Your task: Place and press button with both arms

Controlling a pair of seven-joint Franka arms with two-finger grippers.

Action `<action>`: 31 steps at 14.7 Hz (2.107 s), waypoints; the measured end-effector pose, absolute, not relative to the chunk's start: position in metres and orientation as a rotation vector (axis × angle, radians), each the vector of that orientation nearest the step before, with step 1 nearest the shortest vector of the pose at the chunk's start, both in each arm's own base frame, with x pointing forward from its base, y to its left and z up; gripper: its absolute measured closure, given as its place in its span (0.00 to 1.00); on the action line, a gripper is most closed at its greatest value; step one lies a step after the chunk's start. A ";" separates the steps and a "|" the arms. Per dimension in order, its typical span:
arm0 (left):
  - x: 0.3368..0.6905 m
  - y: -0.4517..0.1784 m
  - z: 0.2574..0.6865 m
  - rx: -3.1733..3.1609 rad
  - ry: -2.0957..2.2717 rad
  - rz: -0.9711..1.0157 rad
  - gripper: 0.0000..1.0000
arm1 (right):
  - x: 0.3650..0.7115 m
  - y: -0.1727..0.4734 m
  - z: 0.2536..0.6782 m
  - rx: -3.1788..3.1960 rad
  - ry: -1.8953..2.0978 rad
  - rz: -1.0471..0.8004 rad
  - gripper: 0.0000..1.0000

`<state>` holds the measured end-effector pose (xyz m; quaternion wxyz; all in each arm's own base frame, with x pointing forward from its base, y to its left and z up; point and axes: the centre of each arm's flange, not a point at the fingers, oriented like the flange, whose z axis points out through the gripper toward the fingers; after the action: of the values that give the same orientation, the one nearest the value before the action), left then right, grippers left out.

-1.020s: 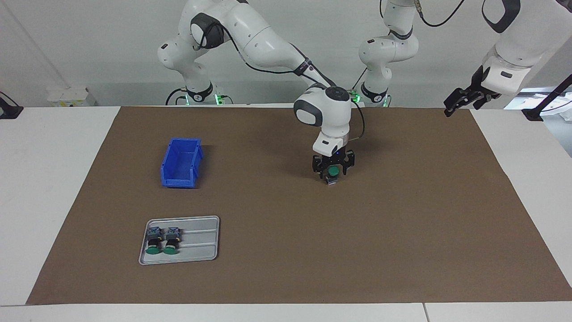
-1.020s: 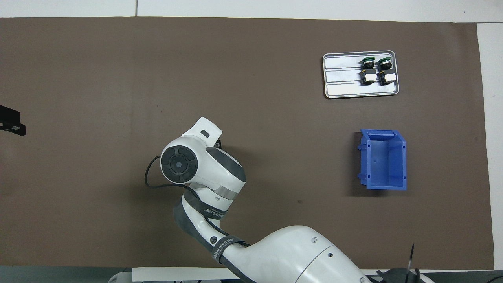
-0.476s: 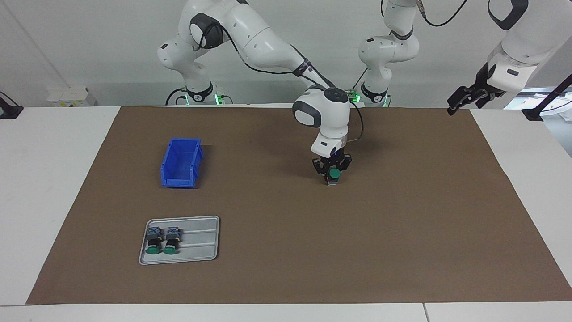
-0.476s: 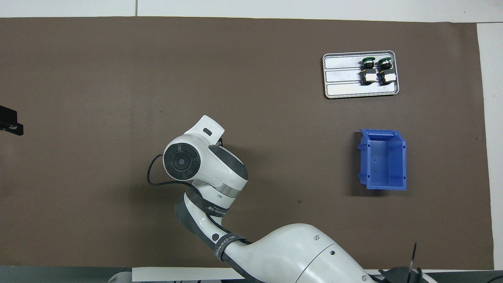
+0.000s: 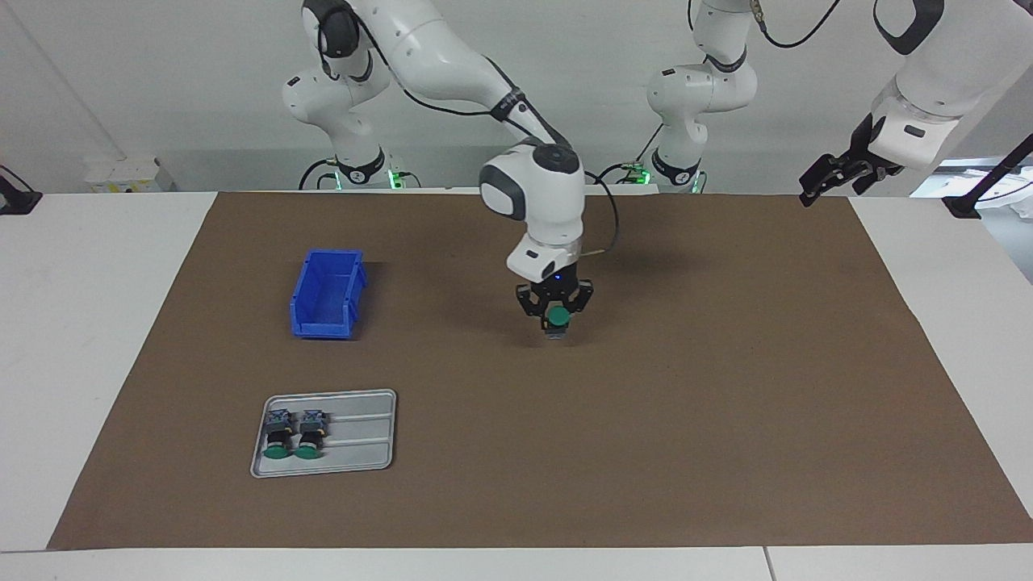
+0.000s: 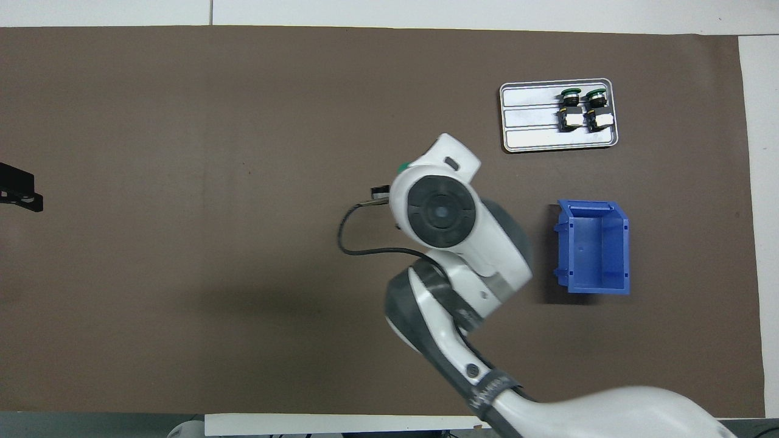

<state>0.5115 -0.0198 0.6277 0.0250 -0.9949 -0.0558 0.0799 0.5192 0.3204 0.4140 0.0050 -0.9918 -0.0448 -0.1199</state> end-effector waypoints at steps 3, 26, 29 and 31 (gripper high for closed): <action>0.511 -0.020 0.628 -3.077 -0.173 0.247 0.00 | 0.495 0.185 0.453 -3.138 -0.332 -0.415 0.59; 0.525 -0.038 0.617 -3.078 -0.116 0.254 0.00 | 0.448 -0.007 0.360 -3.065 -0.389 -0.235 0.42; 0.522 -0.037 0.616 -3.074 -0.116 0.279 0.00 | 0.464 0.002 0.392 -3.054 -0.421 -0.212 0.12; 0.522 -0.037 0.617 -3.074 -0.116 0.279 0.00 | 0.476 0.002 0.427 -3.047 -0.427 -0.187 0.00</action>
<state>0.5223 -0.0373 0.6166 0.0266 -0.9949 -0.0375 0.0902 0.4765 0.0016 0.4270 0.0297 -0.9881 -0.1385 -0.0606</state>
